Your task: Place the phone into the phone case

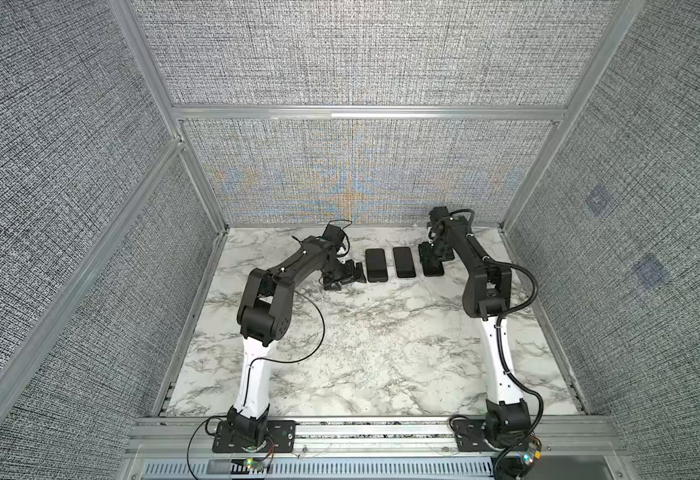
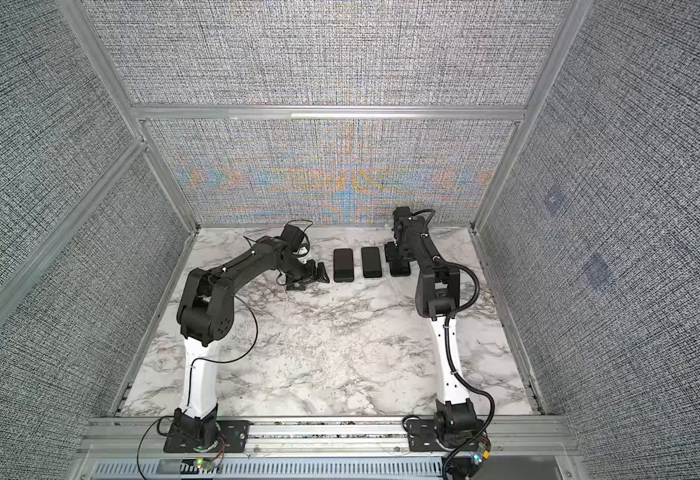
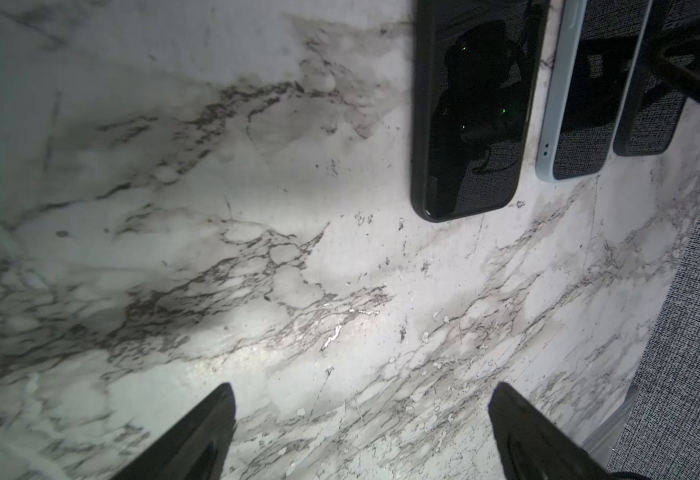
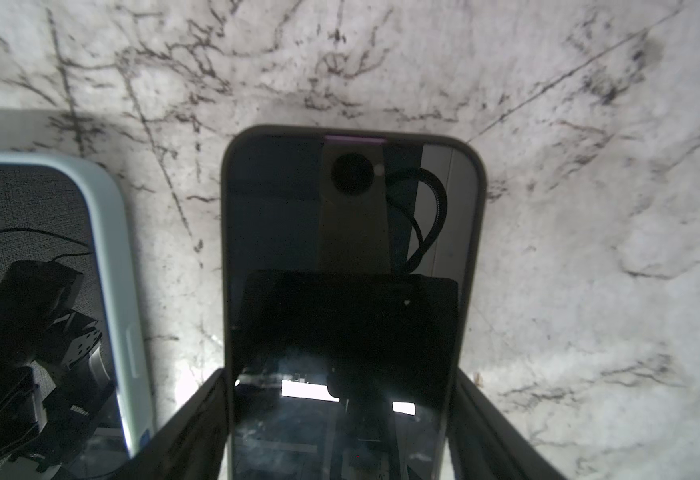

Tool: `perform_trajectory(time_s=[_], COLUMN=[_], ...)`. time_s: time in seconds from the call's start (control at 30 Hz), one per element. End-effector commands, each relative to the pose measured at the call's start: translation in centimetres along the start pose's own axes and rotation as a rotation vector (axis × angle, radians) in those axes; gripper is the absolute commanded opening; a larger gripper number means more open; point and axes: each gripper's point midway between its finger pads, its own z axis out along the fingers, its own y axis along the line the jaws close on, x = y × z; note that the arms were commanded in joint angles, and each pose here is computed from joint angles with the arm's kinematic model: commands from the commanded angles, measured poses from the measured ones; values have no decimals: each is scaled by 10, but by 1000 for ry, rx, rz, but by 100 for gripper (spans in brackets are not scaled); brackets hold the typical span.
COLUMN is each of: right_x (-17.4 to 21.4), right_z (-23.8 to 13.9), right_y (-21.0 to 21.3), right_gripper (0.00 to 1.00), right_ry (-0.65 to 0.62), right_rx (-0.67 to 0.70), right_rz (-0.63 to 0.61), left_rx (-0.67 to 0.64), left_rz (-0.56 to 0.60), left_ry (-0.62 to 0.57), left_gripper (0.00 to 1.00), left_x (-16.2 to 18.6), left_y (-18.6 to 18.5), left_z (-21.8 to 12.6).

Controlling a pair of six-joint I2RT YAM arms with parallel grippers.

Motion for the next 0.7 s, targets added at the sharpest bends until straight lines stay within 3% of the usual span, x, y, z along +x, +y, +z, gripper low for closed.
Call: perform_trajectory(time_s=[0.0,0.37,0.53,0.67], right_x=[-2,-10,-19,-4], right_z=[-1,-22,-70,-100], right_y=[2,4,5,8], right_gripper=[79,90,92,92], right_ry=[-7,-46,-133,-187], right_rx=[5,48,89,90], right_rz=[-17,-49,-59,-38], left_rx=[26,38,39,36], left_rz=[16,38,77,109], left_ry=[-25,-62,-120,-185], left_gripper=[96,98,99,98], left_x=[-4,-1,4,13], left_y=[-6,-4,-8,-15], left_z=[-7,-18,-40,-72])
